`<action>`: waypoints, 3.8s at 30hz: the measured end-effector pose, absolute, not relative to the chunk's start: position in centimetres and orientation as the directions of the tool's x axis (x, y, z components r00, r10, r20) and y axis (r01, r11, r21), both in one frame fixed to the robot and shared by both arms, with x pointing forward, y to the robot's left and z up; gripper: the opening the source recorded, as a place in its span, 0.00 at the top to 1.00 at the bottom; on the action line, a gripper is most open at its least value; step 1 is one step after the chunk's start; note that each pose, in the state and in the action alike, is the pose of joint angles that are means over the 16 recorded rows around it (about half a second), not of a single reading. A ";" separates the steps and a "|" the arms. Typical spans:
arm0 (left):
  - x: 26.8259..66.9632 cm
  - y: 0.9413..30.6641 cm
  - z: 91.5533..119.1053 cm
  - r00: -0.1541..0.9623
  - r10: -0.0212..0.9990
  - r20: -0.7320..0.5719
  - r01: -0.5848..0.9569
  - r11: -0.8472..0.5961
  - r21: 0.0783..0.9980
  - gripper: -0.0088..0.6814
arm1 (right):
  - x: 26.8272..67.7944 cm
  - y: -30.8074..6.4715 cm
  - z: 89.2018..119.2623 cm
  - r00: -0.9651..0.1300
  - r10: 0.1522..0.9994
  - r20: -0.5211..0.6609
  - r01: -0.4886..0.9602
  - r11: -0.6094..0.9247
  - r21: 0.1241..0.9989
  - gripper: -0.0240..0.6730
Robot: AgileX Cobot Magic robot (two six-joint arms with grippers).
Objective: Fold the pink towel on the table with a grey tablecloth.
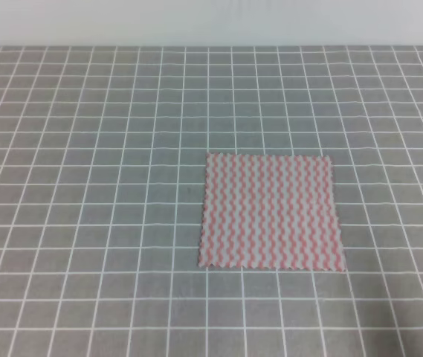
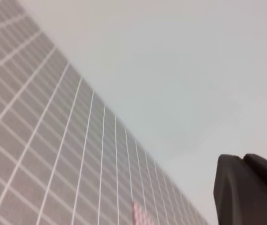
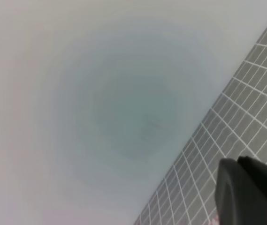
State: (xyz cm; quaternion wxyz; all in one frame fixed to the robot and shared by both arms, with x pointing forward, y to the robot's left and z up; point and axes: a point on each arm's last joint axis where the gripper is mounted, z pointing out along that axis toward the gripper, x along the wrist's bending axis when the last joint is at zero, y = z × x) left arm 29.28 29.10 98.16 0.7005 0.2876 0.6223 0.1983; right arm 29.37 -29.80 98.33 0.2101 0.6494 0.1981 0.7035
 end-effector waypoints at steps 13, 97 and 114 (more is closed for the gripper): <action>29.5 29.1 101.0 0.167 0.672 -0.722 0.057 0.724 0.687 0.99 | 29.3 -28.8 98.0 -0.099 0.414 0.905 0.091 -0.902 0.423 0.99; 50.8 14.7 101.9 0.594 0.789 -0.159 0.618 -0.321 0.718 0.99 | 53.2 -17.5 94.8 -0.220 0.951 0.217 0.940 0.146 0.309 0.60; 50.7 14.7 102.0 0.597 0.787 -0.154 0.614 -0.325 0.719 0.99 | 53.8 -17.2 94.1 -0.210 0.951 0.228 0.952 0.145 0.271 0.82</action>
